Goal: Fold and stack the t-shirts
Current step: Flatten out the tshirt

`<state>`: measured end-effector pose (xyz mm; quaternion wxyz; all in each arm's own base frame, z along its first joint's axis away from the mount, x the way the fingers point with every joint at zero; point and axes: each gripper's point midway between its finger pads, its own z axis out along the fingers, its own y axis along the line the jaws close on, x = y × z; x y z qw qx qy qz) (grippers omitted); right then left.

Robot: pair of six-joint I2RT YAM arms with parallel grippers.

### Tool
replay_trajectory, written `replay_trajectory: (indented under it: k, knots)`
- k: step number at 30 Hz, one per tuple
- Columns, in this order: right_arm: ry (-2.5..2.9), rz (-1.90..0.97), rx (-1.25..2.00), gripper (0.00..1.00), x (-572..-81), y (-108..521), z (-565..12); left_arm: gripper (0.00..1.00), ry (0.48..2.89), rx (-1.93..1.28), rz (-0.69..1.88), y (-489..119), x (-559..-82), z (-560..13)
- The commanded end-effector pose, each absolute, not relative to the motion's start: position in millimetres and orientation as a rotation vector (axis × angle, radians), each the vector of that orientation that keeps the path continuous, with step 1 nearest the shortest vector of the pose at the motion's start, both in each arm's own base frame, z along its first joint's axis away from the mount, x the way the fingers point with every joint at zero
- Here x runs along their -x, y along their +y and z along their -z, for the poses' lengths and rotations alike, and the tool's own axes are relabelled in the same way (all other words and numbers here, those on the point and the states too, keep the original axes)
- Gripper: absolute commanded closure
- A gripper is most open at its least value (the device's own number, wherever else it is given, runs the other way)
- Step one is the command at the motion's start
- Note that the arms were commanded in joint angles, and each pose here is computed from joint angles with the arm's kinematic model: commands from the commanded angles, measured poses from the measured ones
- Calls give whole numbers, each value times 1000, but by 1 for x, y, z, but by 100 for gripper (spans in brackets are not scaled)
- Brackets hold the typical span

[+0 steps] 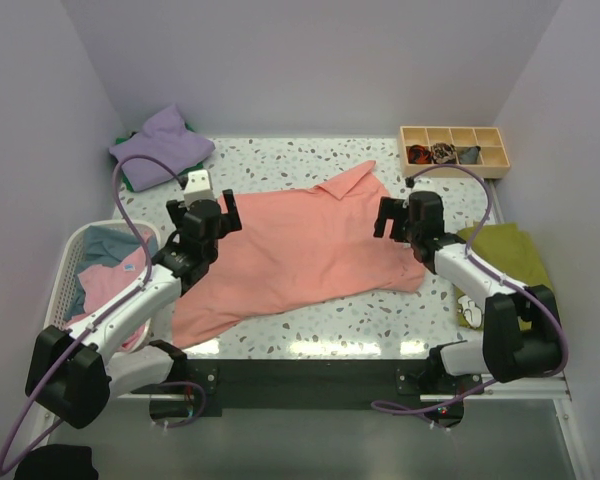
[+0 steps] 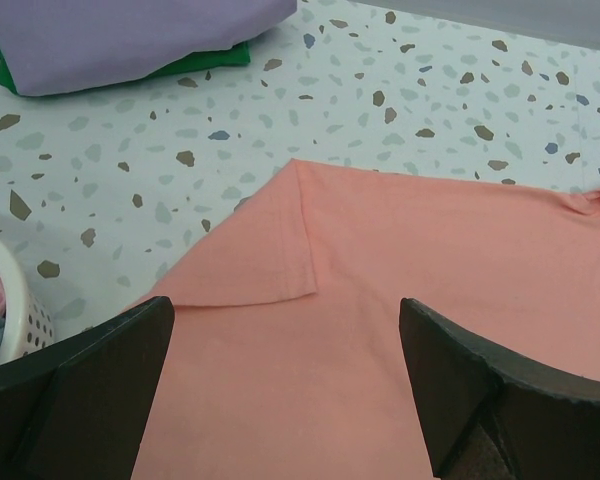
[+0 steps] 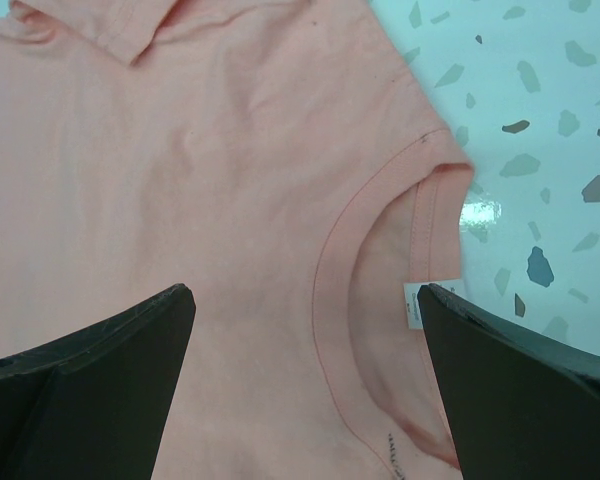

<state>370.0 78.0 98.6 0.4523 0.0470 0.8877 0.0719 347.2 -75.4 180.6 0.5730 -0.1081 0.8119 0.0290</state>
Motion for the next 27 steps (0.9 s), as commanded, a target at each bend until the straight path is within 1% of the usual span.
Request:
replay_trajectory:
  k: [1, 12, 27]
  knots:
    - [2128, -153, -114, 1, -380, 75, -124, 0, 1832, 259, -44, -74, -351, -206]
    - [2116, -75, -192, 1, -374, 59, -136, 0, 1819, 233, -22, -75, -348, -215]
    - [2111, -65, -159, 1, -376, 59, -144, 0, 1819, 212, -15, -79, -352, -218]
